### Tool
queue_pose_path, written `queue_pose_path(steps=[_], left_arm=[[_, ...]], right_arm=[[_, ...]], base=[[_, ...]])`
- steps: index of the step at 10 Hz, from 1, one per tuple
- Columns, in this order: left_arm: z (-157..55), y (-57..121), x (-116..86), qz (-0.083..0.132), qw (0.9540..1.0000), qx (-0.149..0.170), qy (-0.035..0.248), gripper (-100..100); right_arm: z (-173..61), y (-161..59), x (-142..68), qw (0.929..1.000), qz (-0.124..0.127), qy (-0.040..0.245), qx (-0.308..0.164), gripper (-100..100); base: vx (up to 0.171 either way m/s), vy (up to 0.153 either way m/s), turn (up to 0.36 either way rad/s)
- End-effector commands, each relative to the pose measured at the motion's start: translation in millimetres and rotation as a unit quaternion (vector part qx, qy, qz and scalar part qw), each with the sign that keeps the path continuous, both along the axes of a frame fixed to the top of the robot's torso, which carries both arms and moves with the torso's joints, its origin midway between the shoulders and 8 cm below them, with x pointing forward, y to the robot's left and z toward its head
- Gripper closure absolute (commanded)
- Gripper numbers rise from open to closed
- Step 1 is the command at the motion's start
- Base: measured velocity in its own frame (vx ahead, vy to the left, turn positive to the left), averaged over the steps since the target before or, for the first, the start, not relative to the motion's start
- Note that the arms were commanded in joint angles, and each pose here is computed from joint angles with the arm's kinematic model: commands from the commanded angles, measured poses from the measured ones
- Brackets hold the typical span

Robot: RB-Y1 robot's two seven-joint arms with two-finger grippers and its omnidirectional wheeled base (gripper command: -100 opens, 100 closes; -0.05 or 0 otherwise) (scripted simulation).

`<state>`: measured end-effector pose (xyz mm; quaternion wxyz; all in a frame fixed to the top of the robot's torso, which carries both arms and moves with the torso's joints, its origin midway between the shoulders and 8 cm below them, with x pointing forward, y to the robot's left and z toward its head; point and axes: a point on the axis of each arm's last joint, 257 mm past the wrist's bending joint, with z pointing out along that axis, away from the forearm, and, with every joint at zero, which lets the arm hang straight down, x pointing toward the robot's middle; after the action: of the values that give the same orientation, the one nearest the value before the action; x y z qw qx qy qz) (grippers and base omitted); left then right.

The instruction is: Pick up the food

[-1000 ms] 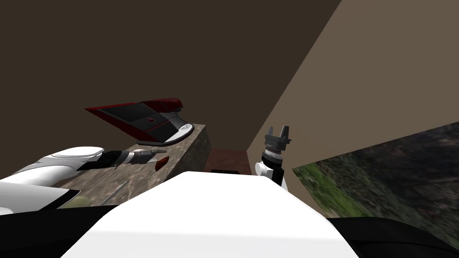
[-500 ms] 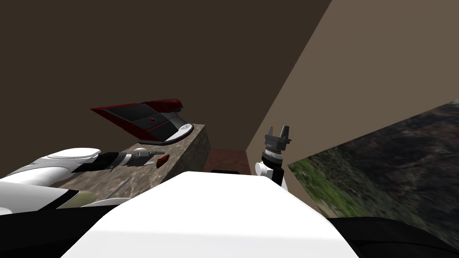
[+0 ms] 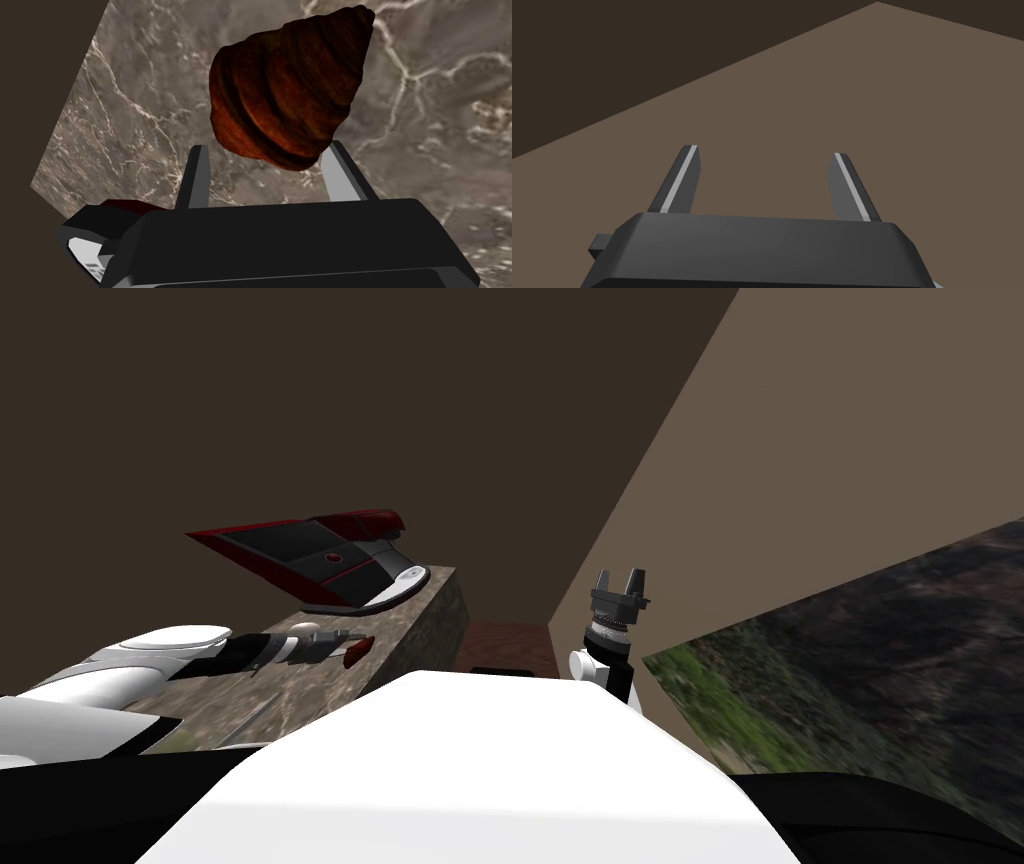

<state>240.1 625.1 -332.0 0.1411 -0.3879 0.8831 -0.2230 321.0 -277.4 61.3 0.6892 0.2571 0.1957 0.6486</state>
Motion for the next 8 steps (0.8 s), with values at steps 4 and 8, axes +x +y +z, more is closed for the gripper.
queue_pose_path(steps=[4,8], left_arm=[[0.3,-0.7,1.1,0.000,1.0000,-0.001,-0.001,100],[14.0,2.0,8.7,-0.003,1.0000,0.000,-0.004,100]], right_arm=[[0.0,0.0,0.0,1.0000,0.000,0.000,0.000,0],[0.0,0.0,0.0,1.0000,0.000,0.000,0.000,0]], base=[[0.000,0.000,0.000],[-0.037,0.005,0.026]])
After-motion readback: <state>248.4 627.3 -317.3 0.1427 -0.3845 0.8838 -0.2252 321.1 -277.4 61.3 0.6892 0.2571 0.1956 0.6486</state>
